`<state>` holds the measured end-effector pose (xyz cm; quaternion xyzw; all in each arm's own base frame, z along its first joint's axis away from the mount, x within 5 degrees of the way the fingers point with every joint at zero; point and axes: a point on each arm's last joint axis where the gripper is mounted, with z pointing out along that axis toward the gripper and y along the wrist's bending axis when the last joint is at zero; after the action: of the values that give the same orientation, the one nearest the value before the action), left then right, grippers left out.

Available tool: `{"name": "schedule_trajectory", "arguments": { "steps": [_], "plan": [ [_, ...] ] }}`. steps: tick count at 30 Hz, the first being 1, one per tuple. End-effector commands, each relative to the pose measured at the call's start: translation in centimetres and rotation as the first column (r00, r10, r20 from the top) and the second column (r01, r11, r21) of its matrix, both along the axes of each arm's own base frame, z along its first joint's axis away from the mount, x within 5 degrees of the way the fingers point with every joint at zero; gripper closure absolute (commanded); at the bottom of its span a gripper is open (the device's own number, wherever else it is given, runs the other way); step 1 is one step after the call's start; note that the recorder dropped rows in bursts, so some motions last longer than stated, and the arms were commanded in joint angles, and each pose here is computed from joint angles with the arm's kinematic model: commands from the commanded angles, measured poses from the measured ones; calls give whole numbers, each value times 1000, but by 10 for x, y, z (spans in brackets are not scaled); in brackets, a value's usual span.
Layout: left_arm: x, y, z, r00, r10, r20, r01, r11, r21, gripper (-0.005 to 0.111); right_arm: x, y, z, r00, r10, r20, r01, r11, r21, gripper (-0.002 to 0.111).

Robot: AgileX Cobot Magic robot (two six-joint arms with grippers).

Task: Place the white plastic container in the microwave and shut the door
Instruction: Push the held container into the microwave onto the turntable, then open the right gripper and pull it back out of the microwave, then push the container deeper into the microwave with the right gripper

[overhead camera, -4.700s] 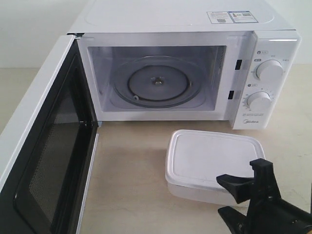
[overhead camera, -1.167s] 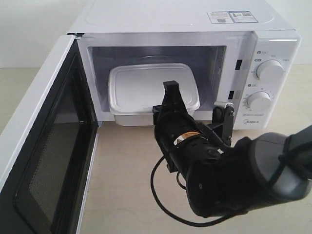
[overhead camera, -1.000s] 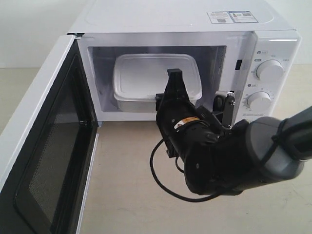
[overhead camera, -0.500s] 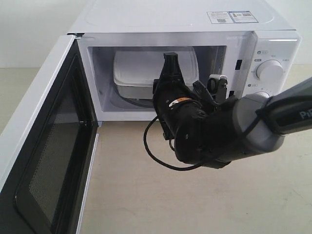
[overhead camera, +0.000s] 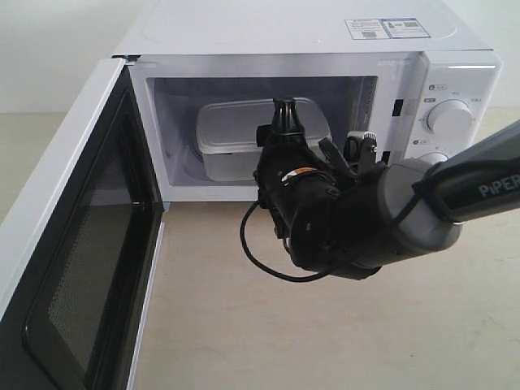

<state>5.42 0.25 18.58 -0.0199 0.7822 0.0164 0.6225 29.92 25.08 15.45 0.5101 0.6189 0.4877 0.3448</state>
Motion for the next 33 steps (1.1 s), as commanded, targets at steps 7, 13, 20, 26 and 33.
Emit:
{"name": "schedule_trajectory", "arguments": {
  "steps": [7,13,20,26,33],
  "plan": [
    [0,0,-1,1000,7,0,-7,1000,-15,102,-12,-1,-1,992,125,4,-125,992,18,52],
    [0,0,-1,1000,7,0,-7,1000,-15,102,-39,-22,-6,980,198,-3,-198,980,-33,52],
    [0,0,-1,1000,7,0,-7,1000,-15,102,-74,-36,6,886,452,104,-417,874,-250,61],
    [0,0,-1,1000,7,0,-7,1000,-15,102,-96,-26,17,568,808,156,-475,477,-740,108],
    [0,0,-1,1000,7,0,-7,1000,-15,102,-95,-32,5,459,887,-57,-243,63,-968,108]
  ]
}}
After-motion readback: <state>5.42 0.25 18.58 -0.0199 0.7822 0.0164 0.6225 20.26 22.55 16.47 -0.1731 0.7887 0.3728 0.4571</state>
